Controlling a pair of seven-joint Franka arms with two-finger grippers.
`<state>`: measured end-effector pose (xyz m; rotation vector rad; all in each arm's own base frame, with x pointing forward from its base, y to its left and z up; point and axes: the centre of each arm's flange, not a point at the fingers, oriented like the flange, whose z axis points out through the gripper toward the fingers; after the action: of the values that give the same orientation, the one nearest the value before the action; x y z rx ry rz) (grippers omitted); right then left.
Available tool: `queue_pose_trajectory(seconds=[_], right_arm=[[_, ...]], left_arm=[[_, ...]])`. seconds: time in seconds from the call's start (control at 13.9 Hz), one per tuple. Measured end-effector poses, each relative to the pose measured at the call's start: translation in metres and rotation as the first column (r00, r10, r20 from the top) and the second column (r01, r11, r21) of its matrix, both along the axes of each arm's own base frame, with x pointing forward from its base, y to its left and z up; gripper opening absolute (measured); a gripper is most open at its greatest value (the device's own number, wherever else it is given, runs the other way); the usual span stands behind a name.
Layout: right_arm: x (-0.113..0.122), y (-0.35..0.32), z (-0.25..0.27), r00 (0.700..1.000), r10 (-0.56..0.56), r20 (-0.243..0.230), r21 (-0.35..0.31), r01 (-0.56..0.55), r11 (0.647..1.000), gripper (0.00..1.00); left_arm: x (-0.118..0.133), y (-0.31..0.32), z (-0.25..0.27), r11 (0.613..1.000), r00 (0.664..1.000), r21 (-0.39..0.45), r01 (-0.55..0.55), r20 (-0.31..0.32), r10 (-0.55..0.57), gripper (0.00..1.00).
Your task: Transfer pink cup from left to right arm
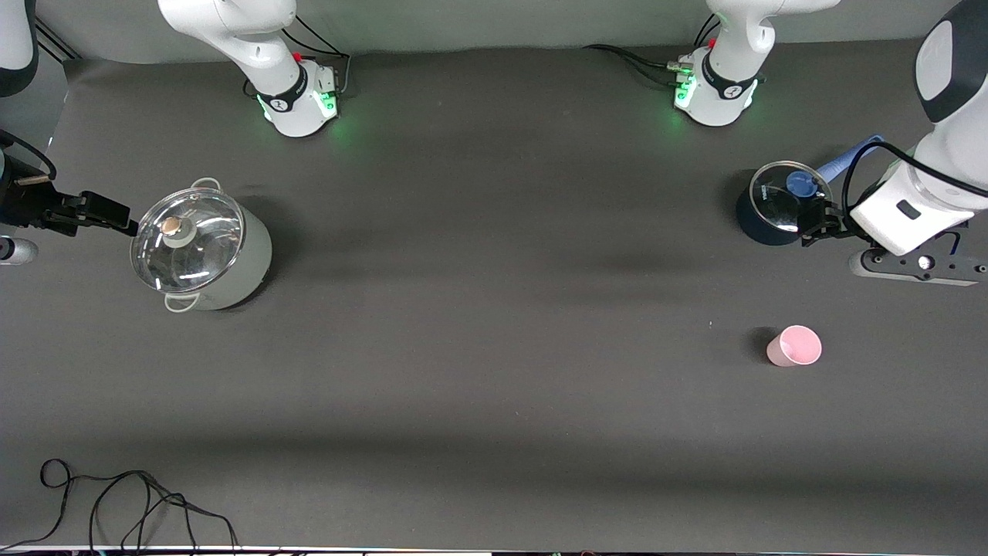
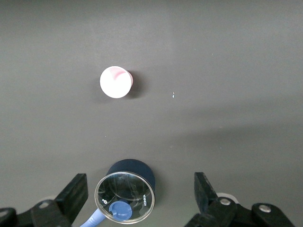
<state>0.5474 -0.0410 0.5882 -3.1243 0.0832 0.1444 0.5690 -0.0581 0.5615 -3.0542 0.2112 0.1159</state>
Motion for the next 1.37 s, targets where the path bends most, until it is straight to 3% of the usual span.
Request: queue_pose_trajectory(seconds=[1.37], right_arm=[[0.0004,-0.0026,0.0055,1.0,-0.005,0.012,-0.001,0.005,1.0,1.0]], left_arm=[[0.0004,0.0007,-0.0013,1.0,1.0,0.0,-0.001,-0.003,0.001,1.0]])
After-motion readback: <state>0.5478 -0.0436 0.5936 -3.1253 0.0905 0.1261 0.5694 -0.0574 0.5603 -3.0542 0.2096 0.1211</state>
